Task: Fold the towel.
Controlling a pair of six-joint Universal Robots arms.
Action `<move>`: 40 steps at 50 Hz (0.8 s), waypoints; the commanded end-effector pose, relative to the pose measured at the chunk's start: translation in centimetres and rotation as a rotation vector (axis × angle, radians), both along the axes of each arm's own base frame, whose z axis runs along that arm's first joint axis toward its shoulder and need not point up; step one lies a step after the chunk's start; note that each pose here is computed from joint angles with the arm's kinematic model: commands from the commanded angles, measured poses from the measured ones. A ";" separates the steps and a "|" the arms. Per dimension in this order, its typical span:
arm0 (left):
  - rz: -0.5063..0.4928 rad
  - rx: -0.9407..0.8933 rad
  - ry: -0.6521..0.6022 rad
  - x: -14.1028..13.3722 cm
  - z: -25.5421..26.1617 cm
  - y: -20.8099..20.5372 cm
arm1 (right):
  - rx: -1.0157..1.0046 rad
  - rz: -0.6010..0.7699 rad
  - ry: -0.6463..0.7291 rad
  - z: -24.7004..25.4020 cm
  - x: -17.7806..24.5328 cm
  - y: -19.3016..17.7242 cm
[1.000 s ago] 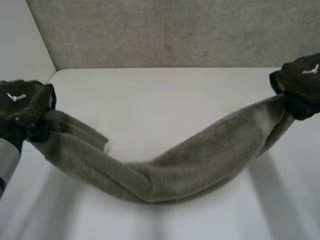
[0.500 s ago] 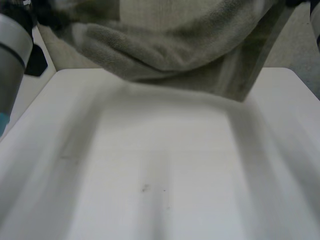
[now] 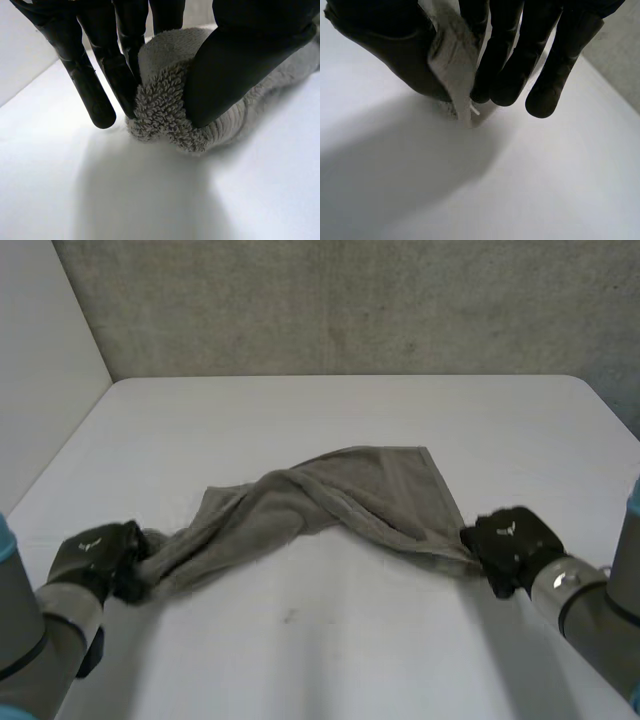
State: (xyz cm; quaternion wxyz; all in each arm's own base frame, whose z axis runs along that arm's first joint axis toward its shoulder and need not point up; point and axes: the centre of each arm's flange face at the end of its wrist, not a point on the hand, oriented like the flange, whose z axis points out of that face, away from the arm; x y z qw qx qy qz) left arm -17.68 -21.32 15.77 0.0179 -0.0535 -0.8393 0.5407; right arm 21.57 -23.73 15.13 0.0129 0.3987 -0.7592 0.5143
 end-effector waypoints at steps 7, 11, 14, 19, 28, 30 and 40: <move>-0.033 -0.121 -0.126 1.6 2.5 3.7 | 0.008 -0.019 -0.016 -0.6 -2.4 0.4; -0.032 -0.174 -0.117 1.6 3.5 3.8 | -0.002 -0.023 -0.019 -0.4 -2.5 0.3; -0.041 -0.208 -0.108 1.3 4.2 3.7 | -0.004 -0.021 -0.022 -0.3 -2.4 0.2; -0.085 -0.271 -0.077 0.1 5.8 2.9 | 0.000 -0.019 -0.021 -0.5 -2.4 0.4; -0.268 -0.326 0.012 -6.2 6.4 0.8 | -0.015 -0.016 -0.020 -0.6 -2.3 0.4; -0.274 -0.312 0.018 -7.1 6.0 0.0 | -0.013 -0.014 -0.020 -0.7 -2.3 0.4; -0.152 -0.232 -0.050 -11.3 2.1 -5.1 | -0.003 -0.011 -0.018 -1.1 -2.3 0.7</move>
